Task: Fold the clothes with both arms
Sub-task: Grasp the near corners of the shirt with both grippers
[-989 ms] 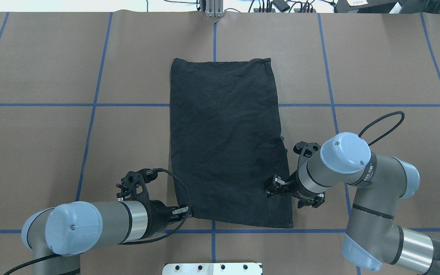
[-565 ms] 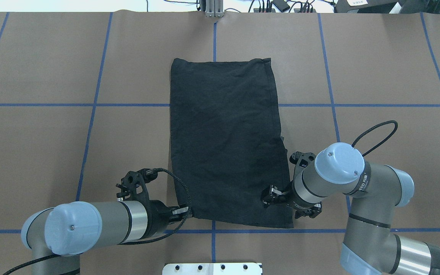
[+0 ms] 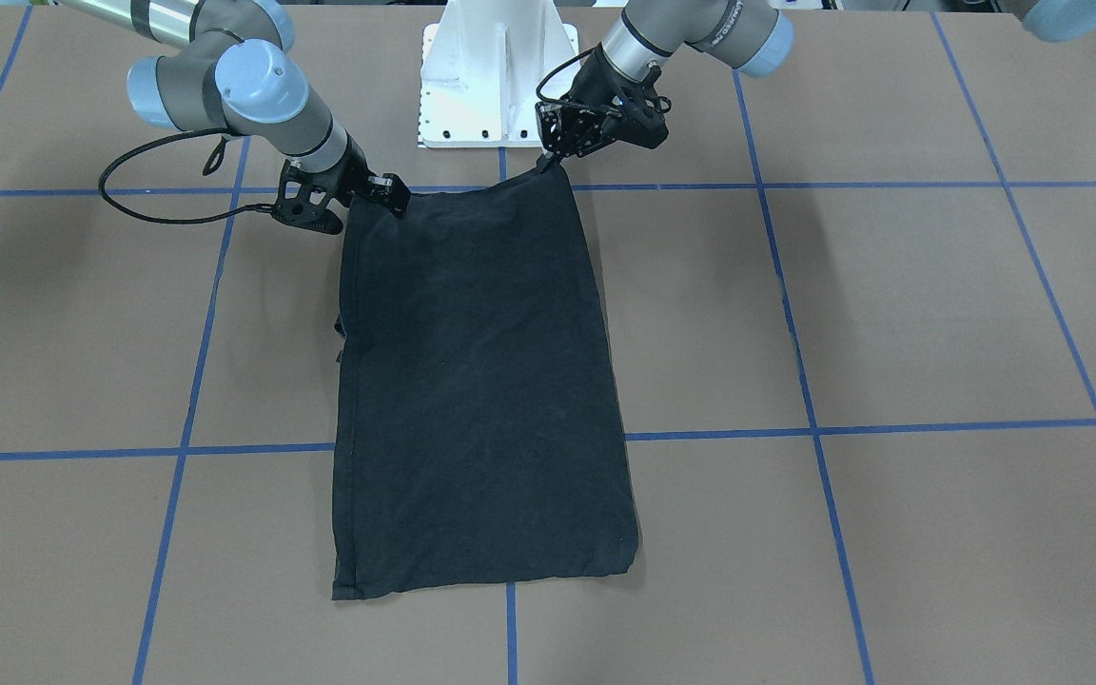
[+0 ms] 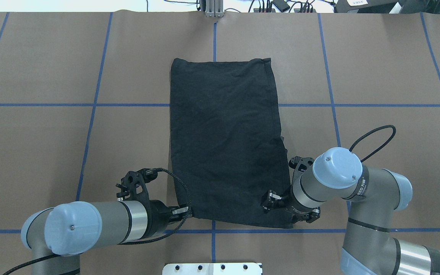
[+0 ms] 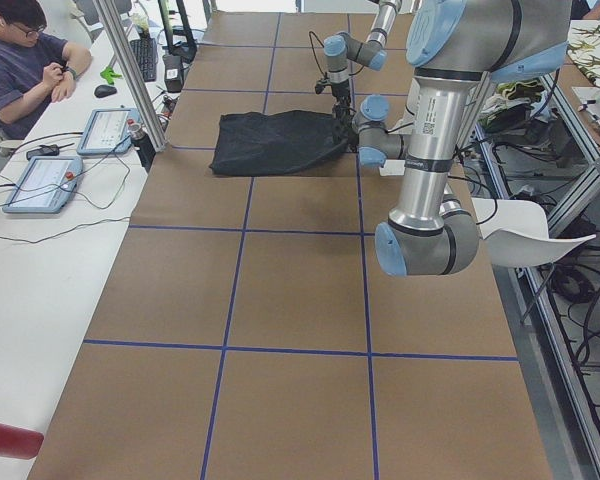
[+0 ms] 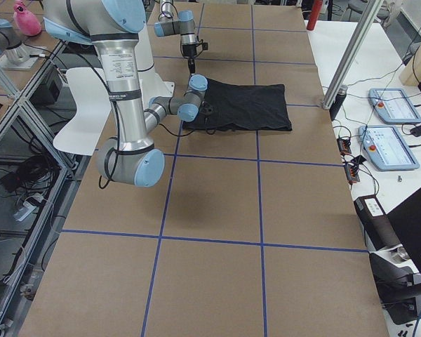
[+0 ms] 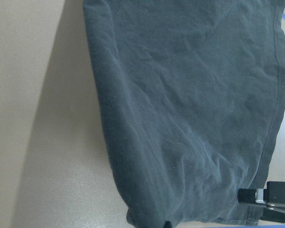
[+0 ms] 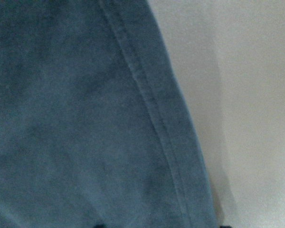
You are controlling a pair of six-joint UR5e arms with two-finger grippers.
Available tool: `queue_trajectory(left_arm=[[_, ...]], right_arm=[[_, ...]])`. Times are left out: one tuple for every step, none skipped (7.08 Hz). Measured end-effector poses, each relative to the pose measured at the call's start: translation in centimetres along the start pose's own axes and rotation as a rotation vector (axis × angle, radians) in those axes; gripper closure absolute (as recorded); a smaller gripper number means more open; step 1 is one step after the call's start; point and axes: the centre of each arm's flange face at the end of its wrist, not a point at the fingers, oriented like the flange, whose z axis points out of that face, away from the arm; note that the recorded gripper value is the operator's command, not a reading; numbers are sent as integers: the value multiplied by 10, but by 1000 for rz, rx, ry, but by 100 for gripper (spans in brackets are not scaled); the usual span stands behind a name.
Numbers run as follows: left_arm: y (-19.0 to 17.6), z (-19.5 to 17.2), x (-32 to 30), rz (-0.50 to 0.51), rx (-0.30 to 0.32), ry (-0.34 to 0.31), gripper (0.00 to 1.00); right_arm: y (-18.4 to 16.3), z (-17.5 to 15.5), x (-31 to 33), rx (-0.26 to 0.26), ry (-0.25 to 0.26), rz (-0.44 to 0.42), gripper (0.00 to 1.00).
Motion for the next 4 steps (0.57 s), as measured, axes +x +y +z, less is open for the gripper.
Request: queue_trajectory(left_arm=[[0, 0, 0, 0, -1, -1, 100], [1, 1, 0, 0, -1, -1, 100], [1, 1, 0, 0, -1, -1, 100], [1, 1, 0, 0, -1, -1, 100]], right_arm=[[-1, 0, 2, 1, 2, 3, 16], [-2, 1, 3, 1, 5, 5, 17], [-3, 1, 6, 2, 9, 8, 29], [-4, 2, 7, 3, 11, 10, 54]])
